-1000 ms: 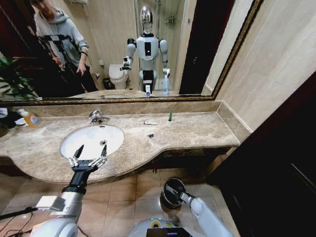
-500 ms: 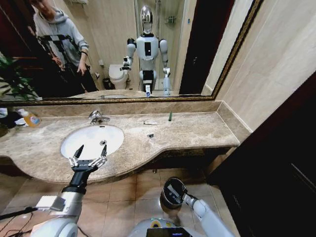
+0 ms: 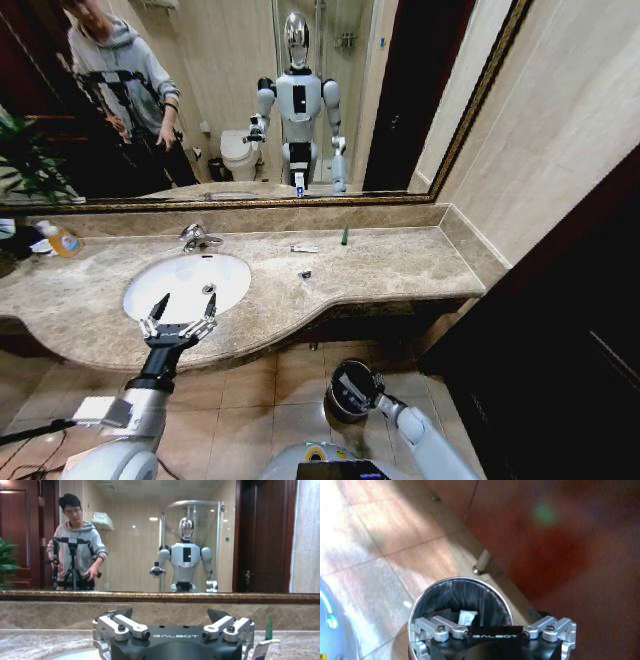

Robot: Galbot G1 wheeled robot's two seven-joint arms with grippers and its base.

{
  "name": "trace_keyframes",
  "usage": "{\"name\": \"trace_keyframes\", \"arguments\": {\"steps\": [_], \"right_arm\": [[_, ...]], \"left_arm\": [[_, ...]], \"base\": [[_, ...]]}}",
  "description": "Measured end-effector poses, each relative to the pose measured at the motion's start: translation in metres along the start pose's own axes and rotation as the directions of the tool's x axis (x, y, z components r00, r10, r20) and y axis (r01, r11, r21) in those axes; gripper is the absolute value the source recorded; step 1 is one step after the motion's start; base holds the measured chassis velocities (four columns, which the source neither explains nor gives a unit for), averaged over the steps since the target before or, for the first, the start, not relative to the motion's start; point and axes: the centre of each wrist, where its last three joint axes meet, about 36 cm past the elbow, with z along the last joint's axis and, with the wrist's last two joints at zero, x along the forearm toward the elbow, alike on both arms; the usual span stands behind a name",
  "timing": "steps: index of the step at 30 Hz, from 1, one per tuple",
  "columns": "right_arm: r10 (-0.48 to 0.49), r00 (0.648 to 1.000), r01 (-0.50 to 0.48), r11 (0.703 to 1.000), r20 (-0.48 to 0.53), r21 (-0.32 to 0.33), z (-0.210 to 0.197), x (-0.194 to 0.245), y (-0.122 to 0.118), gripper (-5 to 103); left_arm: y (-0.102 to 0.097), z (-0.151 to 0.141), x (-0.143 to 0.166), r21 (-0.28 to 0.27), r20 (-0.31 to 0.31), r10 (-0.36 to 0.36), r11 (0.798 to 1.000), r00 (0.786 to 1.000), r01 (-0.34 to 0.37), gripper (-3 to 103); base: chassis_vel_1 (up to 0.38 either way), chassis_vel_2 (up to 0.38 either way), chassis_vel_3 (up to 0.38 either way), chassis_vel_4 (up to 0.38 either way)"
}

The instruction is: Pick up the trash from the sink and place it in the trash bin.

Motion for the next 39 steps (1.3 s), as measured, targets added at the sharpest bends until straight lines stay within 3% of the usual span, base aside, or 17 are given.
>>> {"name": "trace_keyframes", "arguments": {"steps": [7, 9, 11, 13, 20, 25, 30, 39], "right_arm": [[0.073, 0.993, -0.062, 0.992, 0.096, -0.107, 0.007, 0.053, -0.016, 100], [0.166, 0.974, -0.132, 0.969, 0.153, -0.211, 0.010, 0.085, -0.019, 100], [0.199, 0.967, -0.157, 0.957, 0.161, -0.243, 0.011, 0.094, -0.020, 100], [0.292, 0.937, -0.220, 0.919, 0.190, -0.326, 0.008, 0.124, -0.026, 100], [0.413, 0.875, -0.288, 0.864, 0.253, -0.412, -0.020, 0.191, -0.033, 100], [0.440, 0.859, -0.309, 0.854, 0.263, -0.419, -0.027, 0.210, -0.037, 100], [0.493, 0.813, -0.347, 0.837, 0.309, -0.423, -0.049, 0.237, -0.052, 100], [0.504, 0.750, -0.342, 0.850, 0.428, -0.400, -0.102, 0.275, -0.073, 100]], "left_arm": [[0.000, 0.000, 0.000, 0.000, 0.000, 0.000, 1.000, 1.000, 0.000, 100], [0.000, 0.000, 0.000, 0.000, 0.000, 0.000, 1.000, 1.000, 0.000, 100], [0.000, 0.000, 0.000, 0.000, 0.000, 0.000, 1.000, 1.000, 0.000, 100], [0.000, 0.000, 0.000, 0.000, 0.000, 0.000, 1.000, 1.000, 0.000, 100], [0.000, 0.000, 0.000, 0.000, 0.000, 0.000, 1.000, 1.000, 0.000, 100], [0.000, 0.000, 0.000, 0.000, 0.000, 0.000, 1.000, 1.000, 0.000, 100], [0.000, 0.000, 0.000, 0.000, 0.000, 0.000, 1.000, 1.000, 0.000, 100], [0.000, 0.000, 0.000, 0.000, 0.000, 0.000, 1.000, 1.000, 0.000, 100]], "base": [[0.000, 0.000, 0.000, 0.000], [0.000, 0.000, 0.000, 0.000], [0.000, 0.000, 0.000, 0.000], [0.000, 0.000, 0.000, 0.000], [0.000, 0.000, 0.000, 0.000], [0.000, 0.000, 0.000, 0.000], [0.000, 0.000, 0.000, 0.000], [0.000, 0.000, 0.000, 0.000]]}}
